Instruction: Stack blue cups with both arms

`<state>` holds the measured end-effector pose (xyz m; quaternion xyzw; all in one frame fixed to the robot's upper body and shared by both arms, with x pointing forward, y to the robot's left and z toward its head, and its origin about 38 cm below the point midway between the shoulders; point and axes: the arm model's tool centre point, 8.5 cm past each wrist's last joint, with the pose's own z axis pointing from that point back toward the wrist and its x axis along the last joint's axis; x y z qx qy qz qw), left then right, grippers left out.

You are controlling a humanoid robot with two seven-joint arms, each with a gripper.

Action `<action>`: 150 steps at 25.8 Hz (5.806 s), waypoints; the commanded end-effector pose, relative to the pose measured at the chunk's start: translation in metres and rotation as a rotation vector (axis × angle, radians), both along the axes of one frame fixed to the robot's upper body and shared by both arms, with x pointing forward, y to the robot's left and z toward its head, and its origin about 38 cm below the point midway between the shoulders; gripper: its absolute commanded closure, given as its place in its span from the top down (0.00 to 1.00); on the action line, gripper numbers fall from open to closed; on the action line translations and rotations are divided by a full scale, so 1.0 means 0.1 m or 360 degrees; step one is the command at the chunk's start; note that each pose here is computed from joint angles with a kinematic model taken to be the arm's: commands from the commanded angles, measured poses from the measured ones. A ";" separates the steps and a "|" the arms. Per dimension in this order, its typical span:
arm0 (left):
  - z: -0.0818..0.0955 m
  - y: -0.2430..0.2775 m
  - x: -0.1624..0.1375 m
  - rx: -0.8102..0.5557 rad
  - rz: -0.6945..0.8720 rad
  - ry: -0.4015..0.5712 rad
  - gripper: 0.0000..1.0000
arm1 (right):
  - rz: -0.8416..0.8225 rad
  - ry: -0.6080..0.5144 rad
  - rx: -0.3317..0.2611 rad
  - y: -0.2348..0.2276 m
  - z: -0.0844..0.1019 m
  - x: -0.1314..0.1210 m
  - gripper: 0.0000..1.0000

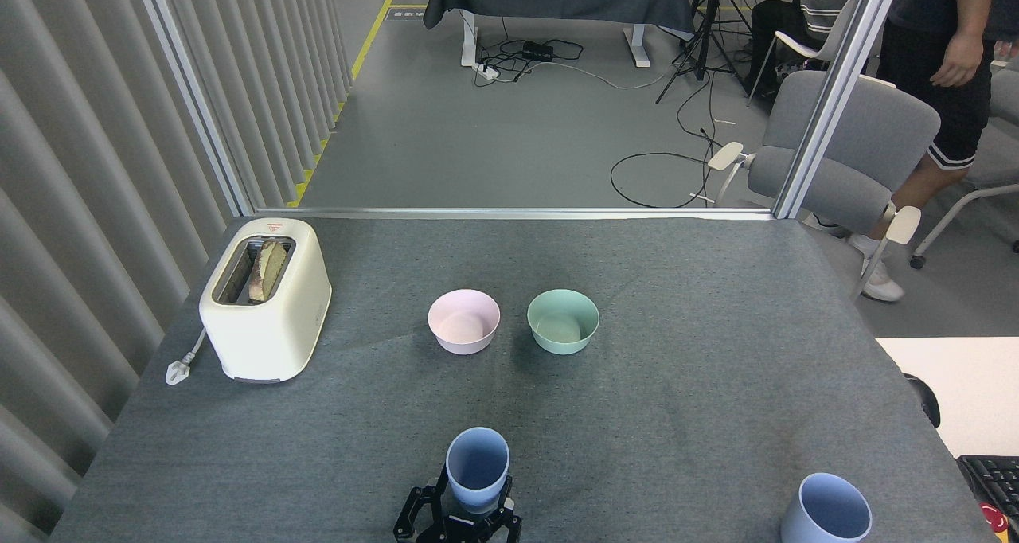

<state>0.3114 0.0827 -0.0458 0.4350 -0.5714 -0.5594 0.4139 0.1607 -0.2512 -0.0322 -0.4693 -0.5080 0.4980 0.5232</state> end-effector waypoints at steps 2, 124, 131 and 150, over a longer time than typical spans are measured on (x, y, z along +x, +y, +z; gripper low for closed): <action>-0.01 0.02 0.01 -0.0003 0.0008 0.0000 0.77 | 0.0002 -0.0004 0.0001 0.00 0.00 0.01 1.00; -0.02 1.23 -0.97 0.0055 0.0412 0.0065 1.00 | 0.0585 -0.0379 -0.0047 2.06 1.02 2.09 0.68; -0.02 1.23 -0.96 0.0054 0.0413 0.0066 1.00 | 0.0713 -0.0397 -0.0030 2.38 1.04 1.80 0.68; -0.02 1.23 -0.96 0.0054 0.0411 0.0068 1.00 | 0.0723 -0.0227 -0.0019 2.43 0.80 1.65 0.68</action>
